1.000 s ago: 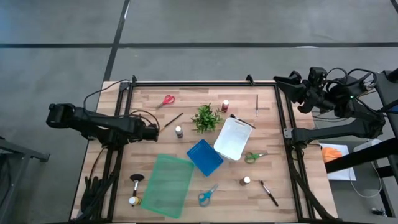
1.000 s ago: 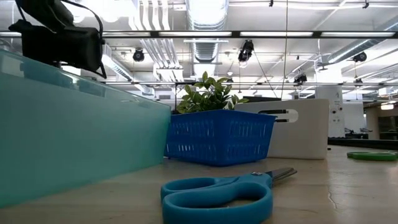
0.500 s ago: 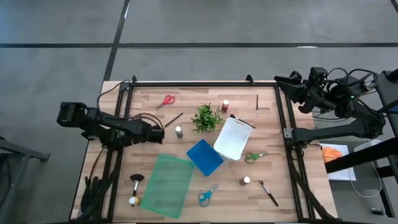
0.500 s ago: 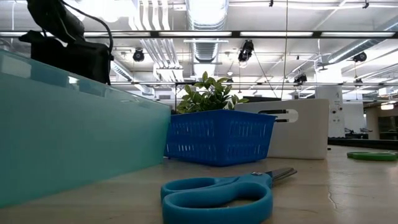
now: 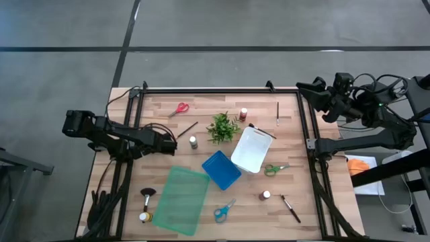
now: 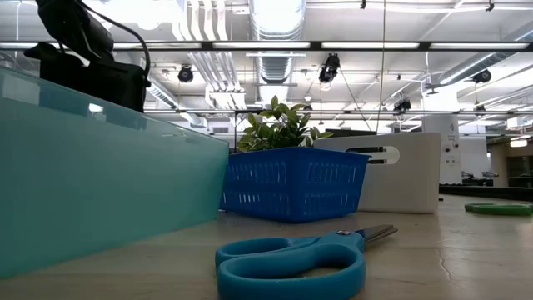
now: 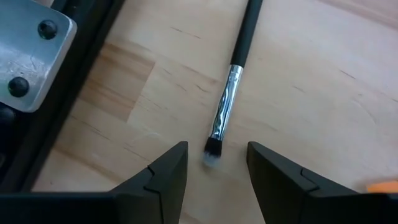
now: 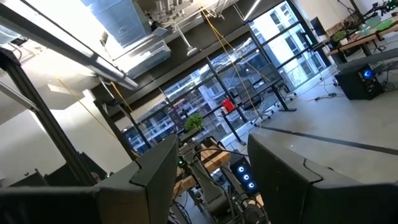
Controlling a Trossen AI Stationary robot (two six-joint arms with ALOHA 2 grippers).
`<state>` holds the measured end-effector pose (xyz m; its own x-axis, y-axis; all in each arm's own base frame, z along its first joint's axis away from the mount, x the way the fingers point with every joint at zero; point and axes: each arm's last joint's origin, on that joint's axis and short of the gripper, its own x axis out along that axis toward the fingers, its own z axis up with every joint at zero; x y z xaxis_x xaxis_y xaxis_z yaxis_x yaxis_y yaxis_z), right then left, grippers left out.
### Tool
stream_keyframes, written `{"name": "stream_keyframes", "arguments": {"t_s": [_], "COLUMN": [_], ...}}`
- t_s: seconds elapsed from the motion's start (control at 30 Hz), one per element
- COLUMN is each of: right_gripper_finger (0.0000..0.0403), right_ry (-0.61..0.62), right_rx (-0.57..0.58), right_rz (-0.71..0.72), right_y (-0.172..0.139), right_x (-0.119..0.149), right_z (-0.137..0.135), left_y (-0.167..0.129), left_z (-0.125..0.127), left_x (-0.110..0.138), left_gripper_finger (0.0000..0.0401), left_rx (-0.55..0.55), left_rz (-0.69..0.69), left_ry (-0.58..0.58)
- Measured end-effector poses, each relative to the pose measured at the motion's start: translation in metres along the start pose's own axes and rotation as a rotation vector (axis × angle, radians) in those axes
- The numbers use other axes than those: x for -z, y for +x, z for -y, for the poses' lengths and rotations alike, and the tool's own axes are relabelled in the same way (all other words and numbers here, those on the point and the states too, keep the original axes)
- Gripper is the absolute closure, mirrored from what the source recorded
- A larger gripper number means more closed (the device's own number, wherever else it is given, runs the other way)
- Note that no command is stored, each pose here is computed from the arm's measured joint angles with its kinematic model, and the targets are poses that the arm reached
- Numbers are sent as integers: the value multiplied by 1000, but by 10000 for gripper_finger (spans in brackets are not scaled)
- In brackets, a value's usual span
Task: Pick & Place Paint Supplies
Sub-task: Put the silver and black paintbrush into the green bin
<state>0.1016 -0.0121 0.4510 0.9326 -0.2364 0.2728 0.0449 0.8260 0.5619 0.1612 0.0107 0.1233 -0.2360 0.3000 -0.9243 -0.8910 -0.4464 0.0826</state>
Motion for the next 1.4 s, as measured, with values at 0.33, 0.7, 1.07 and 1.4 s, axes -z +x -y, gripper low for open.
{"name": "stream_keyframes", "arguments": {"t_s": [0.33,0.7,1.07,1.4], "right_gripper_finger": [211,211,211,211], "right_ry": [-3,-2,2,5], "right_rx": [0,-12,-13,-13], "right_rz": [0,-7,-8,-9], "right_y": [0,0,0,0], "right_x": [0,0,0,0], "right_z": [0,0,0,0], "left_y": [1,-7,-81,-168], "left_z": [2,12,47,13], "left_x": [-2,1,0,-2], "left_gripper_finger": [356,393,395,396], "left_rx": [6,63,320,412], "left_rz": [11,-39,-75,-74], "left_ry": [-11,22,349,744]}}
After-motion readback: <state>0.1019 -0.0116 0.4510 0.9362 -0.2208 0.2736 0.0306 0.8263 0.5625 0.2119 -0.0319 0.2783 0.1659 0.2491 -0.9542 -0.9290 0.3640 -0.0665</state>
